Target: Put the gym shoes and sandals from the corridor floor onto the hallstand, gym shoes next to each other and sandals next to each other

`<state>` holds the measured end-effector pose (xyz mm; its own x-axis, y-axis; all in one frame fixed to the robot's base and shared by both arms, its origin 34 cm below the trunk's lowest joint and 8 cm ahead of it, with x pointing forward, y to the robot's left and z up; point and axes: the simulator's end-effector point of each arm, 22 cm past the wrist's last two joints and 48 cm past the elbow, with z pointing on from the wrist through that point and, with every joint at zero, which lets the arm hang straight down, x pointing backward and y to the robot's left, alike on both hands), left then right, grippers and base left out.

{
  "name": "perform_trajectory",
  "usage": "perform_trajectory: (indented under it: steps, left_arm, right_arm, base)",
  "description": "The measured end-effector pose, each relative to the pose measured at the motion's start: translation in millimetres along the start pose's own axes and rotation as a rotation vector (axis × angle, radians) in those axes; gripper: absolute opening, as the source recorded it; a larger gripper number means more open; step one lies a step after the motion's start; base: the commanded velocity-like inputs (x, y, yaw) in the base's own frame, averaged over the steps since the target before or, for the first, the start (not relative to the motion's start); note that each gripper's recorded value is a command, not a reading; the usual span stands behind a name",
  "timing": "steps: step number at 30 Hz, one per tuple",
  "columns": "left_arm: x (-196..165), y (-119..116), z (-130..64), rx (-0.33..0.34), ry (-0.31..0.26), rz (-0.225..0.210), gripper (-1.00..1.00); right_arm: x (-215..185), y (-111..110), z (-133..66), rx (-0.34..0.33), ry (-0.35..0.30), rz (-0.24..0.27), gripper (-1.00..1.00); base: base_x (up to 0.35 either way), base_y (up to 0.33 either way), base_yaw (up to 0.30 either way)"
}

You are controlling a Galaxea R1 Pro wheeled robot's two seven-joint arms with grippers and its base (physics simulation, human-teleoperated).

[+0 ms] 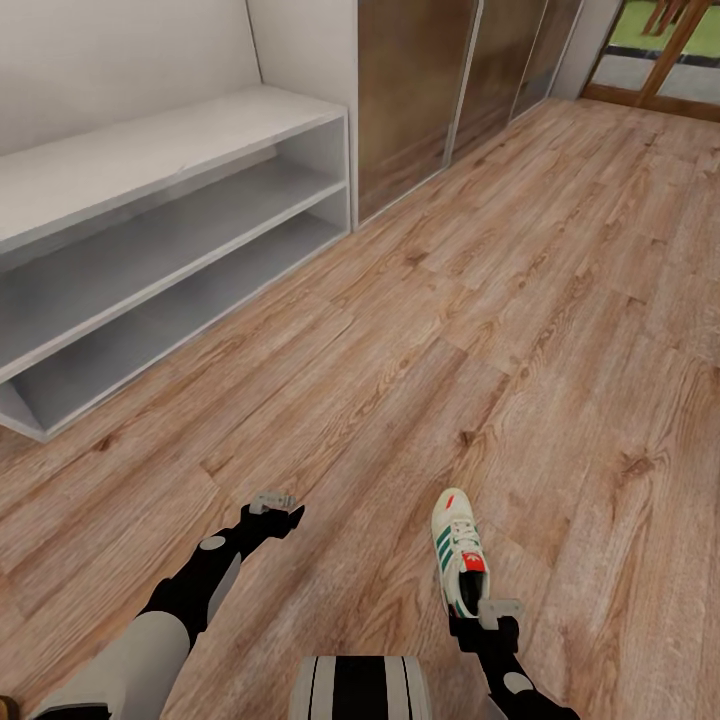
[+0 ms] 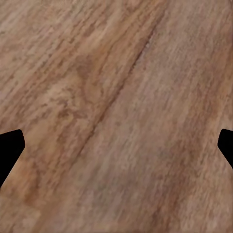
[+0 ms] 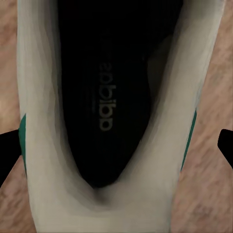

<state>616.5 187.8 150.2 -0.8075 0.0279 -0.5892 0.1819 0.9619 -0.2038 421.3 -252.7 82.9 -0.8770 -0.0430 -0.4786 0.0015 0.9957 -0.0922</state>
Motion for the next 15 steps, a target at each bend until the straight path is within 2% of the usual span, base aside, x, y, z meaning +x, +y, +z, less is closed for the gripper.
perform_trajectory:
  steps: [15]
  left_arm:
    - [-4.6, 2.5, -1.8, -0.006, -0.012, 0.005, 1.0]
  right_arm:
    - [0.1, -0.1, 0.0, -0.001, 0.0, -0.001, -1.0]
  base:
    - [0.002, 0.0, 0.0]
